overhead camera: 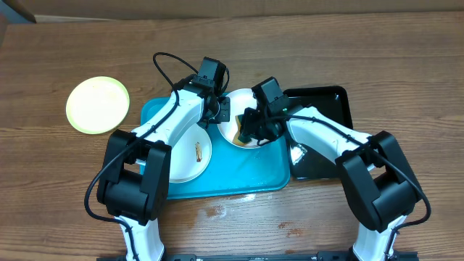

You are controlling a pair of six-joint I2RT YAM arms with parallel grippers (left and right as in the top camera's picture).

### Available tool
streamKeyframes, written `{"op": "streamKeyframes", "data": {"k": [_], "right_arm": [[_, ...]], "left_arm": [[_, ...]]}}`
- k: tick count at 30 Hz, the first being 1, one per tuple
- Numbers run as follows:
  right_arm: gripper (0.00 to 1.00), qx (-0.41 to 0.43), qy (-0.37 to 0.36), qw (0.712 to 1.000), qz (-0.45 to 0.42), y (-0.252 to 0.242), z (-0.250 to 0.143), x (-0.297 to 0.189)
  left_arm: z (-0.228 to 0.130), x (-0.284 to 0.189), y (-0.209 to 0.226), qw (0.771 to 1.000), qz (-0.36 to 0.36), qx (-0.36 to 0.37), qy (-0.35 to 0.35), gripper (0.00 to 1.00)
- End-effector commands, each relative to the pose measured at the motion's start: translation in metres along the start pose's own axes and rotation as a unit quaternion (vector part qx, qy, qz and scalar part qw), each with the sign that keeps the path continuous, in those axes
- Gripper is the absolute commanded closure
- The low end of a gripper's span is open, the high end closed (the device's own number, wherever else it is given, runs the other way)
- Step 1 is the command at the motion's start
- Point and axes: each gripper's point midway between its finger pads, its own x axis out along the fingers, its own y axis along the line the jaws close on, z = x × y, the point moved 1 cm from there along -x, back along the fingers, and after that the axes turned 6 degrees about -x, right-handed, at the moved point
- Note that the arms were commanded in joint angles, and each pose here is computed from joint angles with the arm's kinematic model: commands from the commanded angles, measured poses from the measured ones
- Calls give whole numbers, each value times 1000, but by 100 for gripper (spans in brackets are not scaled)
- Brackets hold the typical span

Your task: Clean dirty plates on tray and stack at the side

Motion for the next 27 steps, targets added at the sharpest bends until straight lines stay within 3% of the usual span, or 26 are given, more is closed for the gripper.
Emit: {"op": "streamKeyframes", "data": {"k": [1, 9, 15, 21, 27], "right_arm": [[96, -9, -45, 998, -32, -1, 17, -12], [96, 24, -66, 994, -79, -37, 34, -22], [96, 34, -85, 995, -30, -30, 57, -35], [96, 13, -122, 992, 30, -5, 93, -84], [96, -21, -120, 990, 70, 2, 95, -139]], "left_arm": [[3, -11, -1, 1000, -1, 0, -13, 96], [3, -11, 0, 1000, -1, 5, -12, 96], [4, -11, 0, 1000, 2, 5, -14, 96], [5, -11, 1, 1000, 5, 11, -16, 96], [7, -15, 0, 1000, 5, 12, -17, 96]]}}
